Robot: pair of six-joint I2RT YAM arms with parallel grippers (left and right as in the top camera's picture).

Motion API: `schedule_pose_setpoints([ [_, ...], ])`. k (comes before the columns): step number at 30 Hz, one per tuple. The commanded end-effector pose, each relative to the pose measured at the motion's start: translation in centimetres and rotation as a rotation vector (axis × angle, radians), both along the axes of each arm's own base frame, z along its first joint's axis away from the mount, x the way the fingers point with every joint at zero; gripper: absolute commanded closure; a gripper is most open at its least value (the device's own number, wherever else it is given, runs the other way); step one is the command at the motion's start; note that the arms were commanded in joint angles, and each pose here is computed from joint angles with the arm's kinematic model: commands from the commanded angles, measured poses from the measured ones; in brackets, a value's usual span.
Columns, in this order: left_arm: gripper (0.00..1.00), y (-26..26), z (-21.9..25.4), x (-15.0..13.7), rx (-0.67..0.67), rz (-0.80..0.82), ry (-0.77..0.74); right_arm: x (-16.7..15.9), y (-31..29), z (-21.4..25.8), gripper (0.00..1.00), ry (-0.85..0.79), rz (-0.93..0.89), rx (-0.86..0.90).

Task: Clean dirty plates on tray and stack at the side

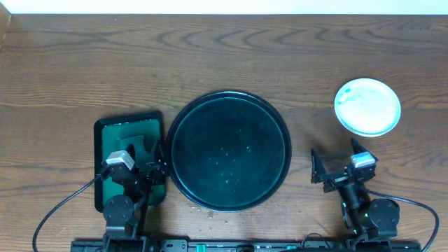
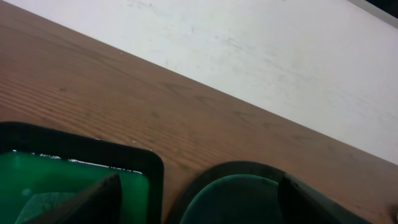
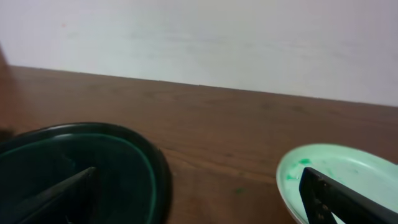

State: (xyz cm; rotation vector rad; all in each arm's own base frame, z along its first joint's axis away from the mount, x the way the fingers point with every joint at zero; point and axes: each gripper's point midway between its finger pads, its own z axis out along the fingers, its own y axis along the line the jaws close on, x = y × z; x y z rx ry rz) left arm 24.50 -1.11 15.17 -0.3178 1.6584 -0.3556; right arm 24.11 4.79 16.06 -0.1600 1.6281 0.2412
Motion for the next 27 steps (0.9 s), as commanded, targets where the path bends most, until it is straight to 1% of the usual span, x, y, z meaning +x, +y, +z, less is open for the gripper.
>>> schedule_pose_setpoints([
  [1,0.20,-0.15,-1.44,-0.13,0.022,-0.009,0.045,0.26,-1.37,-0.19,0.01,0.018,-0.088,0.055],
  [6,0.20,-0.15,-1.44,-0.13,0.022,-0.009,0.045,0.25,-1.35,-0.22,0.01,0.012,-0.085,0.018],
  [27,0.20,-0.15,-1.44,-0.13,0.022,-0.009,0.045,0.24,-1.27,-0.19,0.01,0.011,-0.079,0.020],
])
